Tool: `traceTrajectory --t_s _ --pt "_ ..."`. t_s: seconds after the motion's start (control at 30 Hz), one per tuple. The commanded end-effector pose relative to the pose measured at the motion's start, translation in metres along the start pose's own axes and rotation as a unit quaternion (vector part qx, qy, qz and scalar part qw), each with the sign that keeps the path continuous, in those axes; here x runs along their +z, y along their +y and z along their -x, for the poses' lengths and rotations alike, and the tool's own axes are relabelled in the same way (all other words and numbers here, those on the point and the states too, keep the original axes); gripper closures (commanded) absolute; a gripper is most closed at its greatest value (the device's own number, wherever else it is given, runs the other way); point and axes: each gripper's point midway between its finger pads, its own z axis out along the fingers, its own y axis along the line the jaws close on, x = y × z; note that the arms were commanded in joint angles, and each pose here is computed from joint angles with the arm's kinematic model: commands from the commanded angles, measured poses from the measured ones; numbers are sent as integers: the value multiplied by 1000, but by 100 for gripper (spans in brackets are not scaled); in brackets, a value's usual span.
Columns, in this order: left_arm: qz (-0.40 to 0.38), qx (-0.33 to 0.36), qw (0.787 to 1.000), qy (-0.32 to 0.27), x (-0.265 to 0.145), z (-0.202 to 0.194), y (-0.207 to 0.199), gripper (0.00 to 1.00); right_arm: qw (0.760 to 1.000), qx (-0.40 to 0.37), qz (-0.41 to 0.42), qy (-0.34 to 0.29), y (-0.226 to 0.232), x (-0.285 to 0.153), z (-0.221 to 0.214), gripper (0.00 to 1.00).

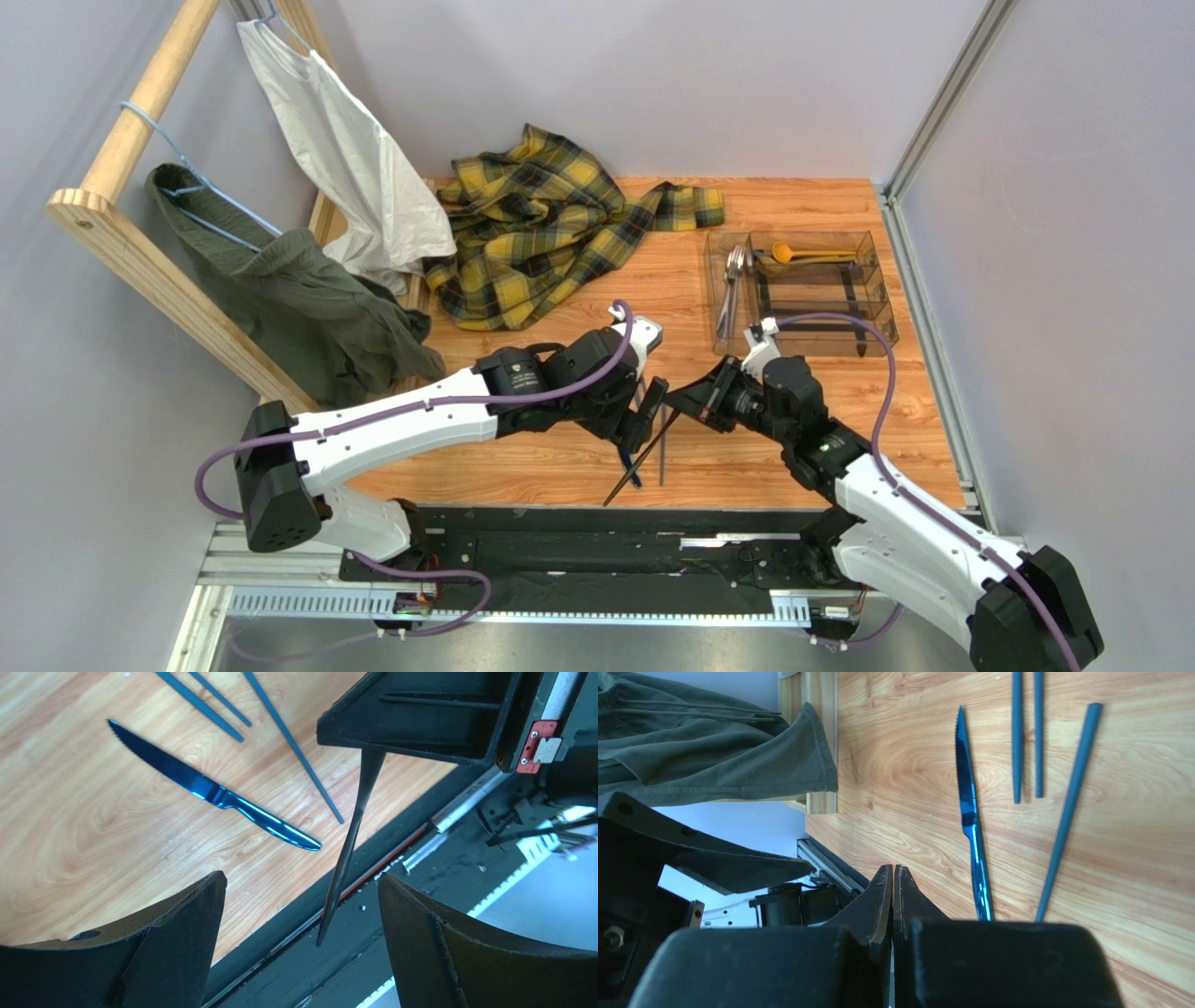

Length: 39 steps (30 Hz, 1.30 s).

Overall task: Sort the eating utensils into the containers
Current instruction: Pick up the knife at the corner of the board, then place the knife in the storage box.

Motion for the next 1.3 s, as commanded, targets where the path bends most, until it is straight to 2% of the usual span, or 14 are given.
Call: traceTrajectory --t_s 0.0,0.13,0.3,0.5,0.7,1.0,1.07,1.27 --pt "-64 -18 997 -31 -12 13 -1 12 1000 -14 -5 -28 -1 -7 8 100" --pt "-106 -49 991 -69 -31 22 7 1 999 -16 -11 -27 -2 -13 6 100" --pt "-112 -75 988 -81 -45 13 36 1 999 -12 -4 -34 3 -19 7 100" --pt "-87 -72 992 -65 -60 -1 62 1 998 -27 -18 -50 6 -26 16 100" --pt "-54 -49 997 -15 -62 -21 76 1 995 -51 -33 -85 18 -27 41 100" --pt "-2 -37 999 29 -54 -51 101 1 987 -74 -38 -137 55 -31 106 100" --pt "-12 -33 999 31 -54 -50 98 1 987 -76 -40 -138 58 -29 119 100" --pt "-18 -45 998 29 -55 -54 95 2 975 -75 -52 -202 71 -50 193 100"
